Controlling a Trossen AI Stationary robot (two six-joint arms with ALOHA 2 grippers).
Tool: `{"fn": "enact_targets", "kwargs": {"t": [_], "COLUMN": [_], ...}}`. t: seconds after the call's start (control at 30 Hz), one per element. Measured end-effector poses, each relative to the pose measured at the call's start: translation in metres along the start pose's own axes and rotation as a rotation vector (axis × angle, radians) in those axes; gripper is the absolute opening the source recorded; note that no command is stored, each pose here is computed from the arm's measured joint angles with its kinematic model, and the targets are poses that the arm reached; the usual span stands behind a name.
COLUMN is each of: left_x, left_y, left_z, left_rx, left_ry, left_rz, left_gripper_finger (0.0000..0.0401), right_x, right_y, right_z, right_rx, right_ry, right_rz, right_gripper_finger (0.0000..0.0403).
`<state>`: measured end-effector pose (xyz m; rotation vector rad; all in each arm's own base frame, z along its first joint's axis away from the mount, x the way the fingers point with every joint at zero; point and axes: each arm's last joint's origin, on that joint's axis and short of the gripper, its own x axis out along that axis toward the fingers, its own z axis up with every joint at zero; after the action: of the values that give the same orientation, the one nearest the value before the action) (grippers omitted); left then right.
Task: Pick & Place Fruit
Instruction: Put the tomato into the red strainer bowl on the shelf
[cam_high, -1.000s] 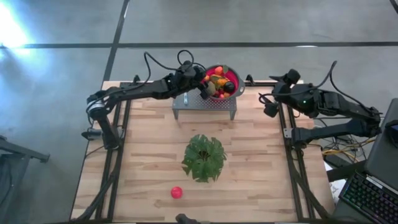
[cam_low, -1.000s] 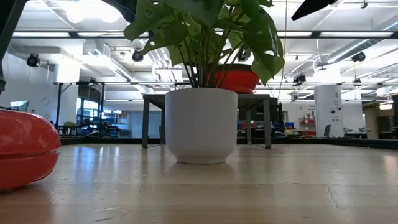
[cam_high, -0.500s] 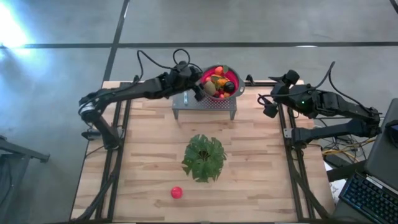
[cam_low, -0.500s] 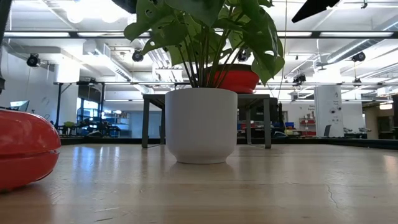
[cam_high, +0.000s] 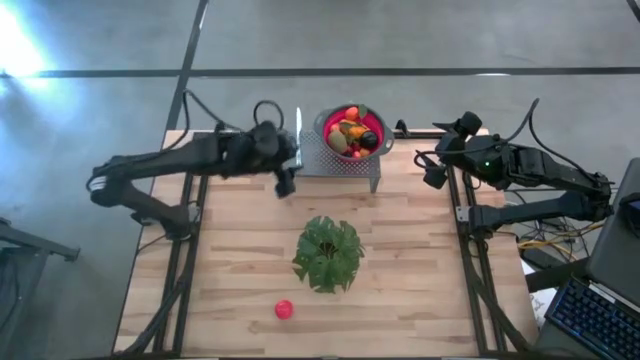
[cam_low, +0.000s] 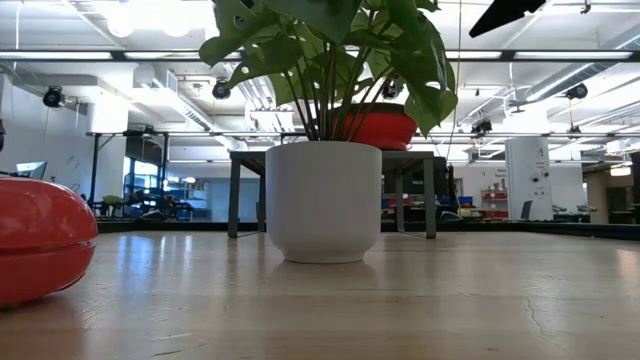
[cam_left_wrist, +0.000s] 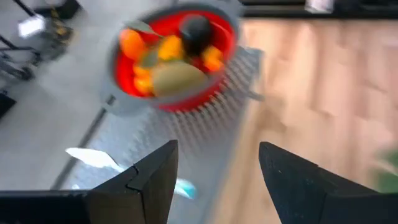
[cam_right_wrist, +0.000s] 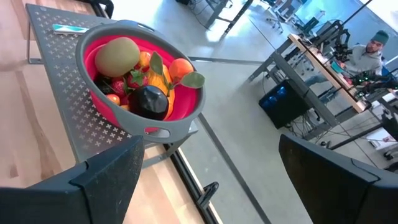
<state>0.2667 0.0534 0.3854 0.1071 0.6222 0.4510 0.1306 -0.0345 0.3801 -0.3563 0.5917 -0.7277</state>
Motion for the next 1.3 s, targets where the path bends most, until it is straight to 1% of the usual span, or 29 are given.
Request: {"fn": "enact_targets", "kwargs": {"t": [0.1,0.27,0.5,0.63,0.77,0.83,0.9,0.97,1.07,1.17,1.3], "left_x": [-0.022,-0.054,-0.096,-0.109,-0.104,-0.095,-0.086,-0.076,-0.063,-0.054,-0.048], "left_y": [-0.021,-0.069,-0.136,-0.172,-0.207,-0.220,-0.229,-0.236,-0.242,-0.247,-0.255], "left_z": [-0.007,-0.020,-0.039,-0.054,-0.070,-0.075,-0.081,-0.084,-0.088,-0.092,-0.099], "left_rx": [0.002,0.016,0.055,0.100,0.138,0.118,0.101,0.076,0.040,0.026,0.040], "left_ry": [0.038,0.075,0.012,0.015,0.059,0.094,0.170,0.238,0.334,0.423,0.471], "left_rz": [-0.042,-0.114,-0.210,-0.268,-0.291,-0.299,-0.329,-0.357,-0.391,-0.441,-0.453], "left_gripper_finger": [0.0229,0.0229,0.0229,0.0229,0.0230,0.0230,0.0235,0.0247,0.0276,0.0301,0.0311], "right_x": [0.000,0.000,0.000,0.000,0.000,0.000,0.000,0.000,0.000,0.000,0.000], "right_y": [0.000,0.000,0.000,0.000,0.000,-0.001,-0.001,-0.001,-0.001,-0.001,-0.001], "right_z": [0.000,0.000,0.000,0.000,0.002,0.002,0.003,0.003,0.003,0.002,0.002], "right_rx": [0.000,0.010,0.021,0.023,0.042,0.051,0.057,0.061,0.082,0.090,0.090], "right_ry": [-0.001,-0.001,-0.002,-0.003,-0.012,-0.018,-0.021,-0.022,-0.022,-0.021,-0.020], "right_rz": [0.000,-0.001,-0.001,-0.002,-0.004,-0.005,-0.006,-0.006,-0.005,-0.005,-0.005], "right_gripper_finger": [0.0368,0.0368,0.0368,0.0368,0.0368,0.0368,0.0368,0.0368,0.0368,0.0368,0.0368]}}
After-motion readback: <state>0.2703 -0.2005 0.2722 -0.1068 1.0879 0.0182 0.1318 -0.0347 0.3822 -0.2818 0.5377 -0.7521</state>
